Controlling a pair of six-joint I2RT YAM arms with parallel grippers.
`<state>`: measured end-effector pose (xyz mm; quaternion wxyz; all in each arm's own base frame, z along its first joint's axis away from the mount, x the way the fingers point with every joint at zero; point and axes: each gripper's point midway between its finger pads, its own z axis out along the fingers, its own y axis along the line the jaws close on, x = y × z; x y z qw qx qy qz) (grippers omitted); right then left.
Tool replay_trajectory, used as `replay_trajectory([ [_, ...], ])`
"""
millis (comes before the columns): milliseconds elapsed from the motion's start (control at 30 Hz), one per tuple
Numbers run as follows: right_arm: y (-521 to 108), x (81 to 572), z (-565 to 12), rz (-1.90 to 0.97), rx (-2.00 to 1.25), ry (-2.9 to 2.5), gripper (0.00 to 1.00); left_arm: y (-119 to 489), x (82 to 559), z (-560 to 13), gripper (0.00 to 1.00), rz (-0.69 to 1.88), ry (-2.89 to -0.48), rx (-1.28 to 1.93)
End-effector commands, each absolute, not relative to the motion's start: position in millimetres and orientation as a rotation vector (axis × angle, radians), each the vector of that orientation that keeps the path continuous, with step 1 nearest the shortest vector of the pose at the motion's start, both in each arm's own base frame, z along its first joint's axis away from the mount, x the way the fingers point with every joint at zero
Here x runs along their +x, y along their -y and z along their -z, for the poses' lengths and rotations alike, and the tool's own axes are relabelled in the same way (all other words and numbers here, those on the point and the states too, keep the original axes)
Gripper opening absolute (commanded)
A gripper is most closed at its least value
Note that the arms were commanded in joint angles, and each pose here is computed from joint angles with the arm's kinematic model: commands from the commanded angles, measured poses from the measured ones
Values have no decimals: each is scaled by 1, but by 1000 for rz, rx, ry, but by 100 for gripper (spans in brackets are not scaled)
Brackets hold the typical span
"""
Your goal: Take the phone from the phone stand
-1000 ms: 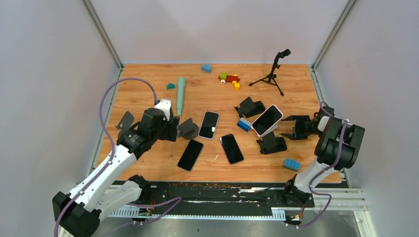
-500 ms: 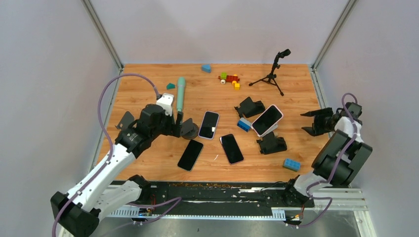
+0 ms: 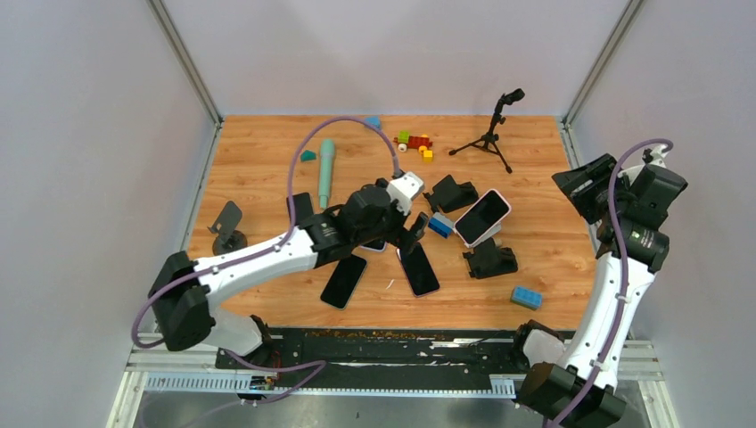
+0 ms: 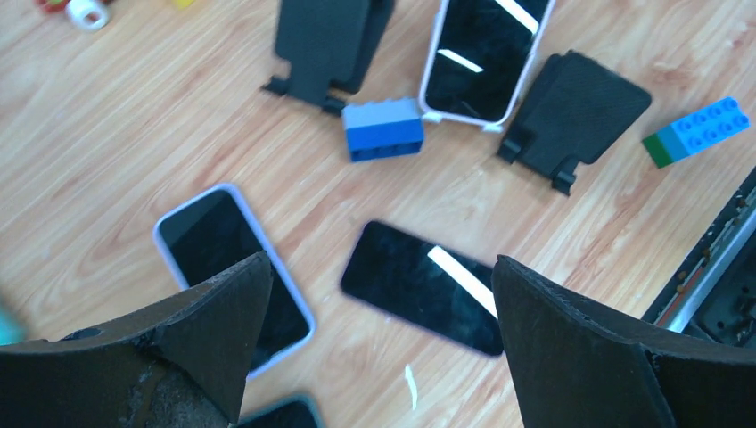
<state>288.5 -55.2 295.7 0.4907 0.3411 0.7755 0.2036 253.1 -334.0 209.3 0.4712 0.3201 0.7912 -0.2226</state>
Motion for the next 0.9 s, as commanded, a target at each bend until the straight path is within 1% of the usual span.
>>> replay_trajectory([
  [0,25,268,-327,-466,552,-1945,61,394,268,-254,100,687,-1669,812],
  [167,-19,253,-346,-485,251,-1990,64,431,287,-247,100,700,-1650,838],
  [200,-29,250,-349,-486,176,-2003,64,436,291,-233,100,686,-1683,851],
  [233,-37,246,-351,-471,103,-2009,65,441,295,-242,100,691,-1672,838],
  [333,-42,237,-349,-324,-27,-2027,73,459,302,-231,100,715,-1680,835],
  [400,-36,232,-347,-221,-35,-2022,80,472,303,-229,100,735,-1674,844],
  [500,-31,229,-345,-184,-16,-2019,84,490,306,-226,100,747,-1661,852],
  [667,-29,228,-346,-172,5,-2024,84,516,301,-215,100,835,-1622,874],
  [867,-25,229,-340,-156,32,-2036,84,539,295,-207,100,873,-1588,888],
])
